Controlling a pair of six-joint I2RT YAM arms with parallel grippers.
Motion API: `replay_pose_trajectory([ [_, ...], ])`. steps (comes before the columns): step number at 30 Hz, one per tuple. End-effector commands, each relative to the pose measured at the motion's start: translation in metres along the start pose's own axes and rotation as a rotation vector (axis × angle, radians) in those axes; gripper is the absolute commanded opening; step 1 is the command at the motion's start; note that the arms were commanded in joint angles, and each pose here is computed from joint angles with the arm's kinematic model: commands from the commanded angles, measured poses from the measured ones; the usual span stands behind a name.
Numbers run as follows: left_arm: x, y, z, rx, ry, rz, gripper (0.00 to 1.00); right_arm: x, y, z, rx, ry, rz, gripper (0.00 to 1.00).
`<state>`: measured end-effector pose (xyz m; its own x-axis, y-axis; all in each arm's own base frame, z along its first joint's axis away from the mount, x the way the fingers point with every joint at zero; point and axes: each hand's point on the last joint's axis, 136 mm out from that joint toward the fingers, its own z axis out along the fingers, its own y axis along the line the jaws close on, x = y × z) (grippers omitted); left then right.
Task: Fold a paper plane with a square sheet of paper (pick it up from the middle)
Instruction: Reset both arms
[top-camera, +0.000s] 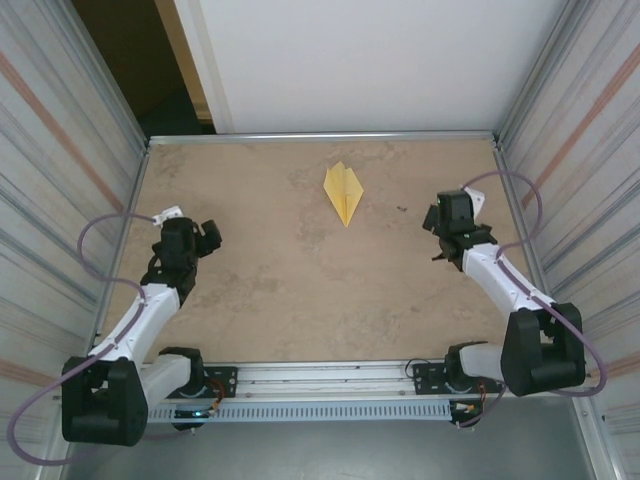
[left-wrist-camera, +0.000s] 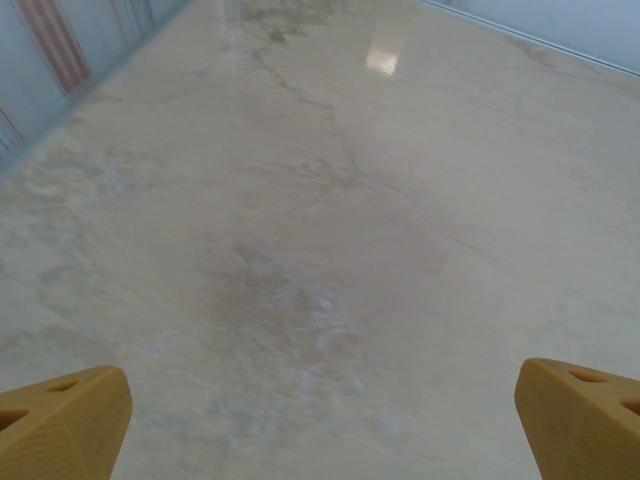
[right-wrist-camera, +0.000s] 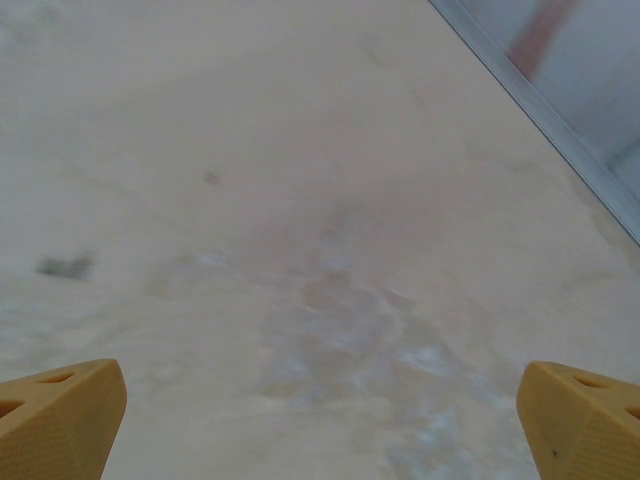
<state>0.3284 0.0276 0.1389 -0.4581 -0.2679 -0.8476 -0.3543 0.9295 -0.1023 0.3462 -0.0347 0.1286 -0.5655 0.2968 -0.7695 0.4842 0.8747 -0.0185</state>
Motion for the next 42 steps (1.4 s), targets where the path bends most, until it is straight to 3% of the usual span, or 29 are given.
replay_pose_trajectory([
  [1, -0.019, 0.004, 0.005, -0.027, -0.140, 0.106, 0.99, -0.011, -0.016, 0.009, 0.020, -0.098, 0.065, 0.99],
  [16, 0.001, -0.043, 0.039, 0.264, -0.199, 0.283, 0.99, 0.002, 0.008, 0.033, -0.198, -0.258, -0.064, 0.99],
  [23, 0.011, -0.041, 0.058, 0.347, -0.182, 0.247, 0.99, -0.002, 0.011, 0.046, -0.265, -0.292, -0.061, 0.99],
  [42, 0.020, -0.053, 0.069, 0.268, -0.157, 0.343, 0.99, 0.011, 0.026, 0.059, -0.316, -0.277, -0.107, 0.99],
])
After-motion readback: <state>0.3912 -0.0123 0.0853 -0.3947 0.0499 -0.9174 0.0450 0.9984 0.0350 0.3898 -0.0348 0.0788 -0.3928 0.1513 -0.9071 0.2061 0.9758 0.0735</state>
